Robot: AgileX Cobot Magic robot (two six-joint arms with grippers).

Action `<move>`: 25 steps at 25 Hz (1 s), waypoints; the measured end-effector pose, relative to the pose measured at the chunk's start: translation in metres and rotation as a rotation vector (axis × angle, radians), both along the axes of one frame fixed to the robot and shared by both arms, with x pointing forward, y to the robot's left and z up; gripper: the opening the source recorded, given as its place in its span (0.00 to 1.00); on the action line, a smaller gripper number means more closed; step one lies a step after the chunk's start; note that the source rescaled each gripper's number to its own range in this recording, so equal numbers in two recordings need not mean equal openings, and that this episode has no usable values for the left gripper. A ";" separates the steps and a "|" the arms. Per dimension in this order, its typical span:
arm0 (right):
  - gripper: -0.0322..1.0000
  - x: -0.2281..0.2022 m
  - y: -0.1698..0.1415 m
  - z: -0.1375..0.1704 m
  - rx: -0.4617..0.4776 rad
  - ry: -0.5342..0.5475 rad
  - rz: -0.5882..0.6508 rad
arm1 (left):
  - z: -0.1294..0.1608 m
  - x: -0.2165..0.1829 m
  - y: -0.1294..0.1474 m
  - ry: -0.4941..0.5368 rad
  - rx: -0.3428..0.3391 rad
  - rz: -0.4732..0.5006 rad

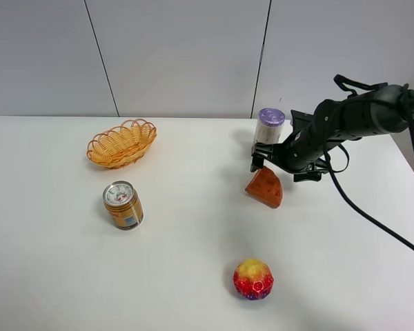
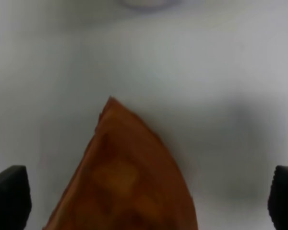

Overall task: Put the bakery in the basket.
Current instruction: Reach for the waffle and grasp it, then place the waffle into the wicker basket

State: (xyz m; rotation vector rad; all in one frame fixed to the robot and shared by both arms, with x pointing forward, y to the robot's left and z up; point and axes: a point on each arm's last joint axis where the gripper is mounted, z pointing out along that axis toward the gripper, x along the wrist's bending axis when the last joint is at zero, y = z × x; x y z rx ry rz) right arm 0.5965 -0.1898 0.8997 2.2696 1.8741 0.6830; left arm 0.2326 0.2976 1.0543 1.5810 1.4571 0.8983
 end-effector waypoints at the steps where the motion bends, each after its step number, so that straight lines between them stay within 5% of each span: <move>1: 1.00 0.000 0.000 -0.004 0.002 0.009 -0.006 | 0.000 0.000 0.000 0.000 0.000 0.000; 5: 0.99 0.000 0.000 -0.016 -0.003 0.042 -0.010 | 0.000 0.000 0.000 0.000 0.000 0.000; 7: 0.88 0.000 0.000 -0.017 -0.003 0.042 -0.010 | 0.000 0.000 0.000 0.000 0.000 0.000; 9: 0.59 0.001 0.001 -0.017 -0.001 0.041 -0.012 | 0.000 0.000 0.000 0.000 0.000 0.000; 11: 0.10 0.001 0.001 -0.017 0.003 0.040 -0.017 | 0.000 0.000 0.000 0.000 0.000 0.000; 12: 0.03 0.000 0.002 -0.017 0.004 0.044 -0.015 | 0.000 0.000 0.000 0.000 0.000 0.000; 16: 0.03 -0.005 0.016 -0.015 -0.001 0.067 0.032 | 0.000 0.000 0.000 0.000 0.000 0.000; 20: 0.03 -0.019 0.062 -0.004 0.003 0.116 0.185 | 0.000 0.000 0.000 0.000 0.000 0.000; 25: 0.03 0.004 0.126 0.069 0.093 -0.102 0.338 | 0.000 0.000 0.000 0.000 0.000 0.000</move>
